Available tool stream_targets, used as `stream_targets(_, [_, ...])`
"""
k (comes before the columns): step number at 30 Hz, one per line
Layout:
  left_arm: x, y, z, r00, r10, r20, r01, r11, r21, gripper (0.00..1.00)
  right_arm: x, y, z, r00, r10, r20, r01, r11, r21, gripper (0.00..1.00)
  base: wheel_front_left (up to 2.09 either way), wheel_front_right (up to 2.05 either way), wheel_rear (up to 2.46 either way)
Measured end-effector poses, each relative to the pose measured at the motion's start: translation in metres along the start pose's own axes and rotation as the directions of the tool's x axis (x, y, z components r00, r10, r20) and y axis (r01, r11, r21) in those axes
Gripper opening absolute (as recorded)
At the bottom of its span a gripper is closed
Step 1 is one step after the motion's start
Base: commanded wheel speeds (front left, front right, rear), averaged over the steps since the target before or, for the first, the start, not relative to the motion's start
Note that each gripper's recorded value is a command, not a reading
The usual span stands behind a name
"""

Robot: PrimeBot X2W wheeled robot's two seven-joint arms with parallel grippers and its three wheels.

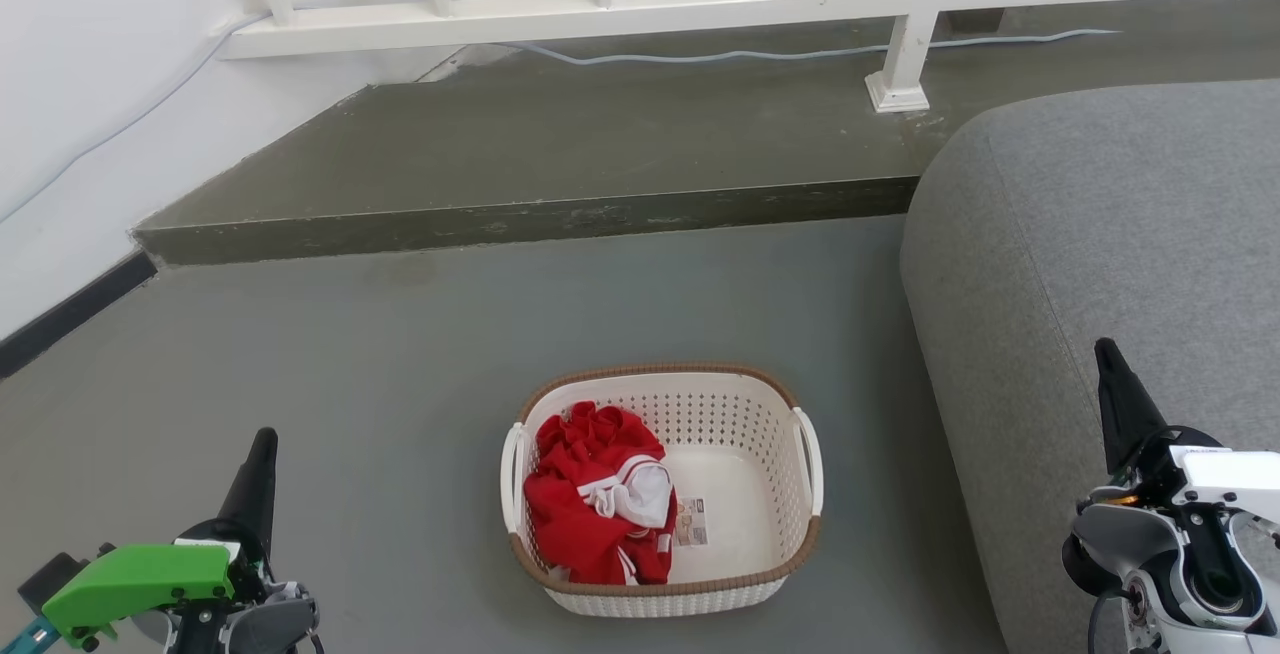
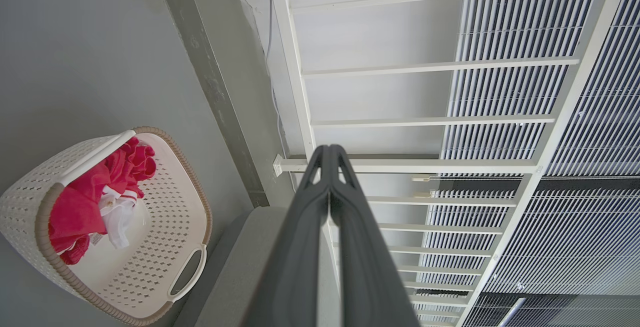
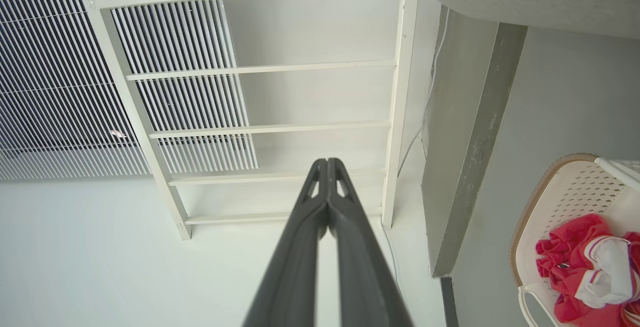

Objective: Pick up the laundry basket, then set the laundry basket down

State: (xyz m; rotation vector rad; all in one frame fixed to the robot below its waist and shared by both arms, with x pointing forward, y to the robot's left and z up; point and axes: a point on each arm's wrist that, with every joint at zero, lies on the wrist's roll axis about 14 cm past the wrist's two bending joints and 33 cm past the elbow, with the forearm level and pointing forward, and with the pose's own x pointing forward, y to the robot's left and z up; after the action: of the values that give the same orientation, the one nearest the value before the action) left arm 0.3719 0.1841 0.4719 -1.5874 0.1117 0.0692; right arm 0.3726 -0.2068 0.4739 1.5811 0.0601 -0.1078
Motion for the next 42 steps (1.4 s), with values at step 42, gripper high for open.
stream_targets(42, [0.0012, -0.0015, 0.0003, 1.0, -0.004, -0.001, 0.004, 1.0, -0.001, 0.0, 0.0001, 0.0008, -0.0002, 1.0, 0.002, 0.0, -0.002, 1.0, 0.0, 0.0, 0.0, 0.0, 0.0])
